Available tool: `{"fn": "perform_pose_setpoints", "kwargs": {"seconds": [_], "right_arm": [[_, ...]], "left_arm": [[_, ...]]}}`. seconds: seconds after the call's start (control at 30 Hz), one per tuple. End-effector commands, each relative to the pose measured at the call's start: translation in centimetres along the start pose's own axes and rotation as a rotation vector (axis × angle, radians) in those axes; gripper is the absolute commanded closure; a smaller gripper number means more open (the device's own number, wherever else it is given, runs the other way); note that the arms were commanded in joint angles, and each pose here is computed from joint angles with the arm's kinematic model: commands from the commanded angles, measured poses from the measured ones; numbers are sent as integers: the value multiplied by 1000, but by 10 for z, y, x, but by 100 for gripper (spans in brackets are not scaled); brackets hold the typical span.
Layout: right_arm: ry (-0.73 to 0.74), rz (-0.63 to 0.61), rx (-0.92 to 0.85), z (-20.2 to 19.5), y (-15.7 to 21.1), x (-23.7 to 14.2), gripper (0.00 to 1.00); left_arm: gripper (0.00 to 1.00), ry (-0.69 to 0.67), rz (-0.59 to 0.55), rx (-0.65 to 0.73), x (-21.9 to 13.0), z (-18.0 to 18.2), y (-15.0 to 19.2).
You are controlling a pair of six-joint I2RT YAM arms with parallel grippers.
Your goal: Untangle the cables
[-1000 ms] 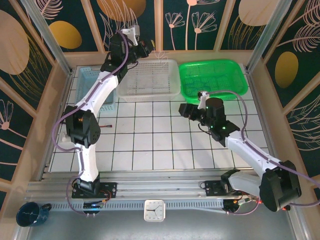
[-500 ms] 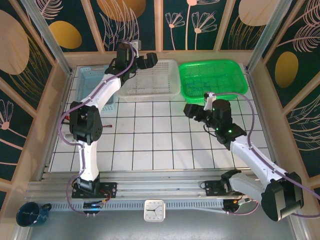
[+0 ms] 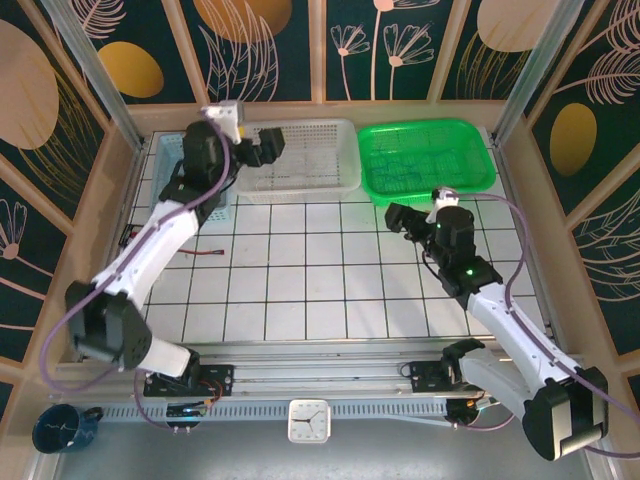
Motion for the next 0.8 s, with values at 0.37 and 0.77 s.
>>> {"fn": "perform_pose_setpoints", "kwargs": {"seconds": [0.37,0.77], "right_arm": [[518,-230,-69,-108,16,-5,1],[509,-263,-172,-131,50,12,1]], "left_arm": [[1,-412,-412,105,-128,99,59],[1,-641,-494,218,-146,175,108]]}}
Point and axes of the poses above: each hand's point on the last joint's axis, 136 mm out from that joint toward the fingers, its own x axis out along the fingers, its own z axis along the line the jaws close on, y = z × x, the point moved 5 cm from there along -x, back along the fingers, and after that the axes turned 12 degrees about -x, right-handed, at the moved point
